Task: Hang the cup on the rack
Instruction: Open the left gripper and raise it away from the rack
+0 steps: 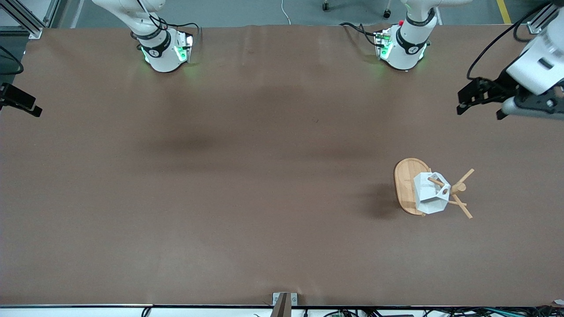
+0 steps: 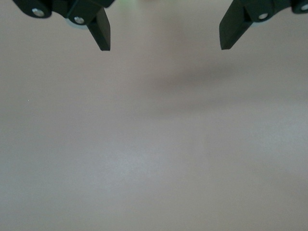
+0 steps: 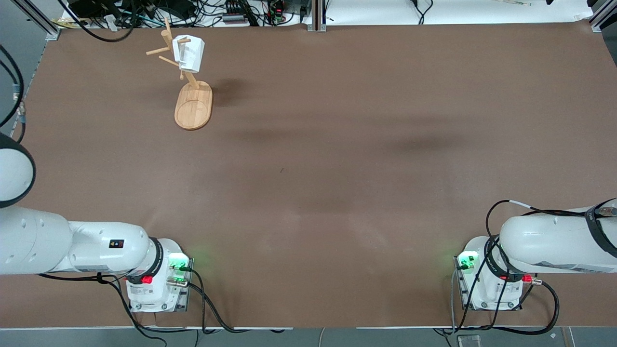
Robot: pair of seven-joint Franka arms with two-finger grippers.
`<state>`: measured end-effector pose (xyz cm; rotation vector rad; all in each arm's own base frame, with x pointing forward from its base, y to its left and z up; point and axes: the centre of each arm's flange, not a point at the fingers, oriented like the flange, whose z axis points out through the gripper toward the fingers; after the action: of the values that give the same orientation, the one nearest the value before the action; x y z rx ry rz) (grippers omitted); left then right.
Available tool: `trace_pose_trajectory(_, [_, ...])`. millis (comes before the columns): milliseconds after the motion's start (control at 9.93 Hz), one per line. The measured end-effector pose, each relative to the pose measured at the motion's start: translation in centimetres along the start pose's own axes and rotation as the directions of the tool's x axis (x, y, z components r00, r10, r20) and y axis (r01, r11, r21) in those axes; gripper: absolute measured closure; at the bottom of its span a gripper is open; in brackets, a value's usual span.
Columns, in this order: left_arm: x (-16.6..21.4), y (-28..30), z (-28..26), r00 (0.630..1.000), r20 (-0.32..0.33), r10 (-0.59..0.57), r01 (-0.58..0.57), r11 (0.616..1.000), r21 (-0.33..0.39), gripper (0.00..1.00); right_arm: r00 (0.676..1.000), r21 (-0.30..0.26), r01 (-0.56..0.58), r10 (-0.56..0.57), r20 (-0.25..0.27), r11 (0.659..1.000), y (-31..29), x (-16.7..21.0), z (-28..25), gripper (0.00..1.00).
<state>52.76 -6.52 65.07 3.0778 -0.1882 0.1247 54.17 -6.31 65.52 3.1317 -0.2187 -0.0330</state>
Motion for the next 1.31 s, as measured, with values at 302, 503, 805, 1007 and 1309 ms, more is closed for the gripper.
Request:
trace_pose_trajectory(302, [-0.3,0.5,-4.5,1.0,-0.004,0.01,-0.01,1.0,-0.002,0.0,1.0,0.0,-0.001,0.001,0.0,1.0,0.0,0.0,0.0,0.0])
trace_pose_trajectory(503, [0.0,0.3,-4.5,1.0,0.015,-0.017,0.017,1.0,-0.002,0.0,1.0,0.0,-0.008,0.008,0.0,1.0,0.4,0.0,0.0,0.0])
trace_pose_trajectory(805, [0.2,0.9,-3.1,0.996,0.056,-0.067,0.067,0.998,0.001,0.0,1.0,0.0,-0.009,0.009,0.0,1.0,0.5,0.0,0.0,0.0])
trace_pose_trajectory(1007, [0.1,1.2,-2.9,0.995,0.07,-0.065,0.065,0.998,0.003,0.0,1.0,0.0,-0.008,0.008,0.0,1.0,0.5,0.0,0.0,0.0])
trace_pose_trajectory(1309, [-0.4,1.2,-3.1,0.996,0.067,-0.056,0.053,0.998,0.041,0.0,1.0,0.0,-0.008,0.008,0.0,1.0,0.5,0.0,0.0,0.0])
